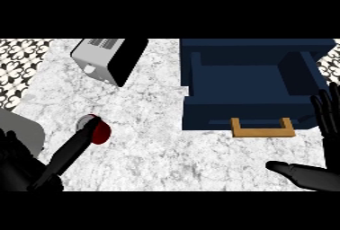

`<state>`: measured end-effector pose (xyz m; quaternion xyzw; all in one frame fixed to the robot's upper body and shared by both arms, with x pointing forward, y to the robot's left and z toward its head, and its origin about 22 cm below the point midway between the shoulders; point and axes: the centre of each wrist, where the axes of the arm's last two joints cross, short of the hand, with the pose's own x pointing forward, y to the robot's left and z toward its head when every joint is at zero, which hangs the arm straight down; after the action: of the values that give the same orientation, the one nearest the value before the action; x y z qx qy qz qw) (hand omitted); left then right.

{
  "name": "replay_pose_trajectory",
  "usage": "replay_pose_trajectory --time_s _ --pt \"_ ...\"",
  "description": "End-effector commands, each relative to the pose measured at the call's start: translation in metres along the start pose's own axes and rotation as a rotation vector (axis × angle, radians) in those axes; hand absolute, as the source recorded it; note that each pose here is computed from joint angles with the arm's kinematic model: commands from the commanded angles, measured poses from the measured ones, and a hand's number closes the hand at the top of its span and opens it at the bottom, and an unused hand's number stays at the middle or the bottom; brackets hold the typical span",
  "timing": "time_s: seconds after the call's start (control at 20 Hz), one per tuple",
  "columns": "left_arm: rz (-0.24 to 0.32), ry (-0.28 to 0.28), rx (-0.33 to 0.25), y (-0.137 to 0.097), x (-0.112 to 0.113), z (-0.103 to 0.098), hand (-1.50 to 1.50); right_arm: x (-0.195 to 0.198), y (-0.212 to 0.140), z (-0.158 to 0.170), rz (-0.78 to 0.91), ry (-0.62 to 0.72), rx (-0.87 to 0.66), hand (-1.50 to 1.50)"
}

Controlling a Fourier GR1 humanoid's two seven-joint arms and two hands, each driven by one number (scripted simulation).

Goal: Pick up the can, place it into the drawer and close the drawer

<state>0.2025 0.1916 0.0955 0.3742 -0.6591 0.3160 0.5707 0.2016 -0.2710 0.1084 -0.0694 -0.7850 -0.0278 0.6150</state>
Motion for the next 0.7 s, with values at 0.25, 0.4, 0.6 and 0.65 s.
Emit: replay_pose_trajectory --time_s 0.25,0.4,0.6,0.65 --pt "0.011 0.114 0.011 -0.031 0.005 0.004 -1.50 -0.006 0.001 0.006 -0.002 -0.004 -0.003 -1.50" --pt "-0.012 0.109 0.055 -0.049 -0.021 -0.014 -1.50 -0.001 -0.004 0.021 -0.003 -0.010 -0.010 -1.50" --pt "-0.036 0.133 0.051 -0.051 -0.052 0.022 -1.50 0.003 -0.004 0.010 0.015 -0.013 0.001 -1.50" --pt "-0.043 0.145 0.067 -0.049 -0.055 0.009 -1.50 0.004 -0.022 0.007 0.026 -0.011 0.003 -1.50"
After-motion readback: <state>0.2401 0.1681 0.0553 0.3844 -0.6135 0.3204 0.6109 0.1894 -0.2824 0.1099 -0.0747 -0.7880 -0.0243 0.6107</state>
